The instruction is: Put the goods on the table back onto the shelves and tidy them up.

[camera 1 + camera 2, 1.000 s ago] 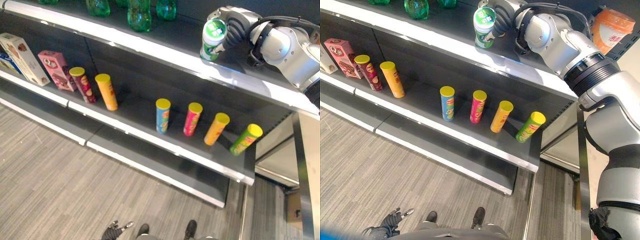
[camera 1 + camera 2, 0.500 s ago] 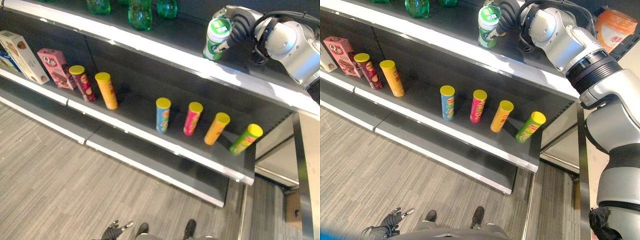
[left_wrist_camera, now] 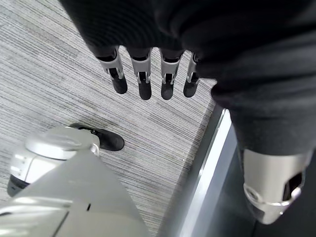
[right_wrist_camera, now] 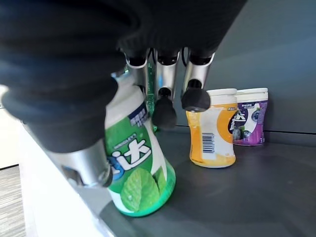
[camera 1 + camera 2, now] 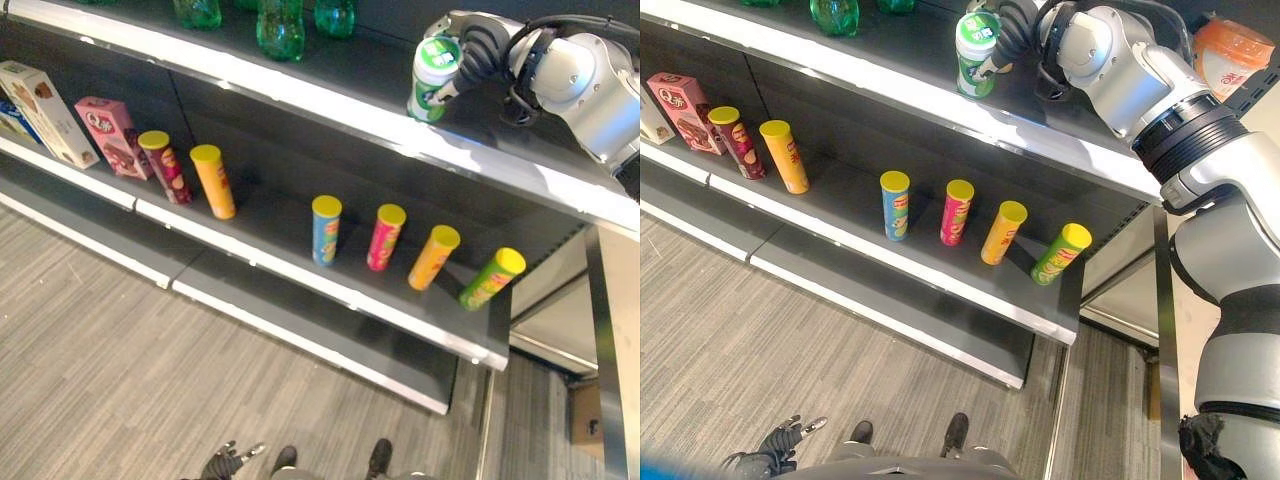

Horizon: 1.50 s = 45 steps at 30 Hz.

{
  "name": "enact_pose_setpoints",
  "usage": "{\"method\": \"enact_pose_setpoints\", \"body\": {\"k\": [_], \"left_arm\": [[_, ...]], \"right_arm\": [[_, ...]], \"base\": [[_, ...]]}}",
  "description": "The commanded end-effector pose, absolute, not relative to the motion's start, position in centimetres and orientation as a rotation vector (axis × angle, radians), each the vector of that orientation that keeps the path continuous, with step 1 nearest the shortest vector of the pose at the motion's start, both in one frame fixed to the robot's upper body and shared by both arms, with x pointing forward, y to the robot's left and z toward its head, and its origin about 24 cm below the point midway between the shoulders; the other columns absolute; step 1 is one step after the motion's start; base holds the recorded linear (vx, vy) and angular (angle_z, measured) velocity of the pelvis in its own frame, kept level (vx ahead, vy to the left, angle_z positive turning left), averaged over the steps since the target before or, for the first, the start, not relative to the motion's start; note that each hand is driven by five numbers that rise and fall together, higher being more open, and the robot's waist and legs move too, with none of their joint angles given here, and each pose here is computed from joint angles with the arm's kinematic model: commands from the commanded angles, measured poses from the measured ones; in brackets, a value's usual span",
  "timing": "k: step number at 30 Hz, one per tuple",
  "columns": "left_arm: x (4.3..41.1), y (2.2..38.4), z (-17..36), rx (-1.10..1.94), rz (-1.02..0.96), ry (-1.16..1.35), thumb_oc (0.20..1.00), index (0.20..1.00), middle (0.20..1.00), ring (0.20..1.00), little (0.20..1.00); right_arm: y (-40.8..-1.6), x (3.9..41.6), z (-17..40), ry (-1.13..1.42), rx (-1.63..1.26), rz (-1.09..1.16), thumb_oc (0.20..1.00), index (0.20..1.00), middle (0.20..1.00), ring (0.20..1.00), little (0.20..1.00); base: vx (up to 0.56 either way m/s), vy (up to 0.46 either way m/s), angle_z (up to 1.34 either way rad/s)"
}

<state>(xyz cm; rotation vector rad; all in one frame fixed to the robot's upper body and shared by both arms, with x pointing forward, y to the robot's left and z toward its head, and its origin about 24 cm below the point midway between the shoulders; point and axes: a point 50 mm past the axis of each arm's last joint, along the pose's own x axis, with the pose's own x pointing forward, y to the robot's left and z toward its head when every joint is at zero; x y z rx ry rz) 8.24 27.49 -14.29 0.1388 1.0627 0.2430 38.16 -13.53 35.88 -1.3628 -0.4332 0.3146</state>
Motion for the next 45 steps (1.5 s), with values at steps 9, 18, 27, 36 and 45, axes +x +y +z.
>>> {"method": "enact_pose_setpoints", "body": {"k": [9,18,27,36,45], "left_arm": [[11.3,29.7,-12.5,0.177,0.260,0.958,1.000,1.000,1.000,1.000,1.000],[11.4,29.8,-12.4,0.180,0.266,0.954,1.000,1.000,1.000,1.000,1.000],[11.4,29.8,-12.4,0.177,0.269,0.954,1.000,1.000,1.000,1.000,1.000],[11.4,30.2,-12.4,0.183,0.300,0.954,1.000,1.000,1.000,1.000,1.000],[10.6,31.4,-12.2,0.164,0.408,0.956,1.000,1.000,1.000,1.000,1.000]], "right_arm": [[-15.4,39.2,32.7,-0.189,-1.564,0.376,0.200,0.200,0.200,0.200,0.200],[-15.4,39.3,32.6,-0.209,-1.544,0.360,1.000,1.000,1.000,1.000,1.000],[-15.6,39.1,33.3,-0.255,-1.509,0.329,1.000,1.000,1.000,1.000,1.000],[-14.1,37.4,37.0,-0.493,-1.408,0.290,1.000,1.000,1.000,1.000,1.000],[-13.6,33.7,42.6,-0.803,-1.190,0.232,1.000,1.000,1.000,1.000,1.000]], "base": [[0.00,-0.003,0.01],[0.00,0.000,0.00],[0.00,0.000,0.00],[0.00,0.000,0.00],[0.00,0.000,0.00]]}}
